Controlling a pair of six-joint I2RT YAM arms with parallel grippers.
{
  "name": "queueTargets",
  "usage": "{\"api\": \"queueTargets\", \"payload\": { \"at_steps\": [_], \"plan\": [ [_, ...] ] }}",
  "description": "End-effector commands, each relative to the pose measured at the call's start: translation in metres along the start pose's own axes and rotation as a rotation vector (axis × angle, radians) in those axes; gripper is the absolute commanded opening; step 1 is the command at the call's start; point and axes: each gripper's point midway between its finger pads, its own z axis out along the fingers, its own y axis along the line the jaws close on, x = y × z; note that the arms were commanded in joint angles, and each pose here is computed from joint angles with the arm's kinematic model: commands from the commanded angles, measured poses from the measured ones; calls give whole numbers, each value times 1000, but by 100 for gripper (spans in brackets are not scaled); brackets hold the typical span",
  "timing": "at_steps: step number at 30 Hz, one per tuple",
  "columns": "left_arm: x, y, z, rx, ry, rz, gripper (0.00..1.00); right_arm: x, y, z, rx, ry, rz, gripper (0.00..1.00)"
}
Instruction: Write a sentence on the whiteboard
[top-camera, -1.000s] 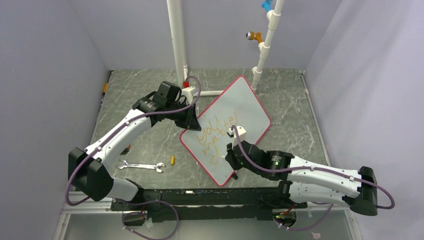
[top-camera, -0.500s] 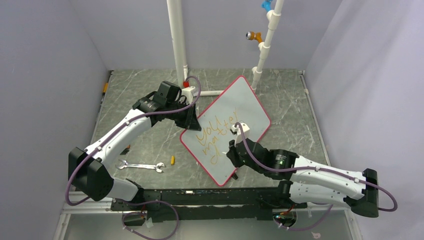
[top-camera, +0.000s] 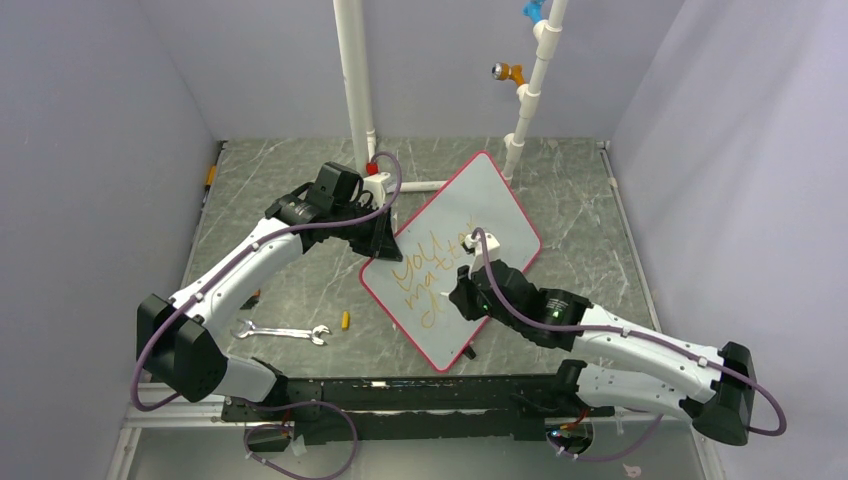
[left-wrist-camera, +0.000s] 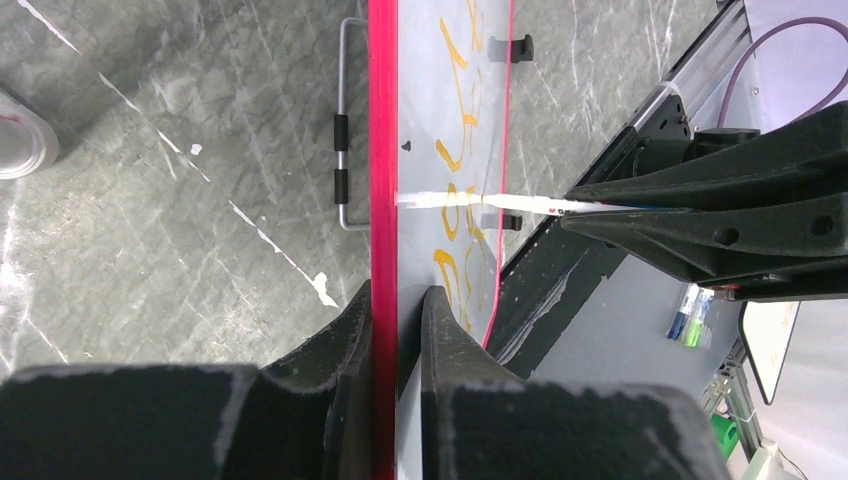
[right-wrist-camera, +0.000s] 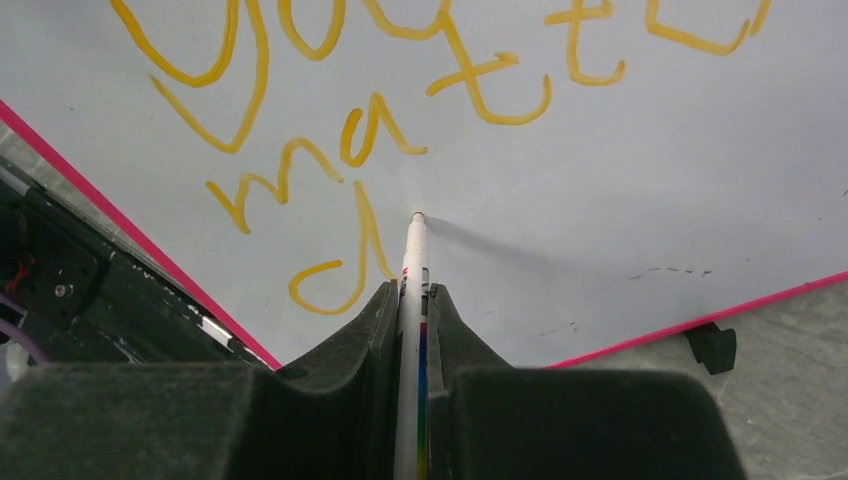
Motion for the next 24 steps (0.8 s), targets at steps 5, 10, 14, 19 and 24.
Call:
{"api": "queueTargets", "payload": {
  "at_steps": [5,10,14,19,24],
  "plan": [
    [-24,56,-5,-270,-80,73,0,1,-14,8,21,-11,28,0],
    [-23,56,-5,-268,-80,74,0,-8,-23,6,57,-30,33,0],
    [-23,55,-5,-268,-78,74,0,-21,-20,4,56,-50,21,0],
    [-23,55,-5,-265,-78,72,0,-32,-6,6,2,-69,23,0],
    [-23,55,-5,-264,-77,73,0,-42,5,7,-40,-89,30,0]
  ]
}}
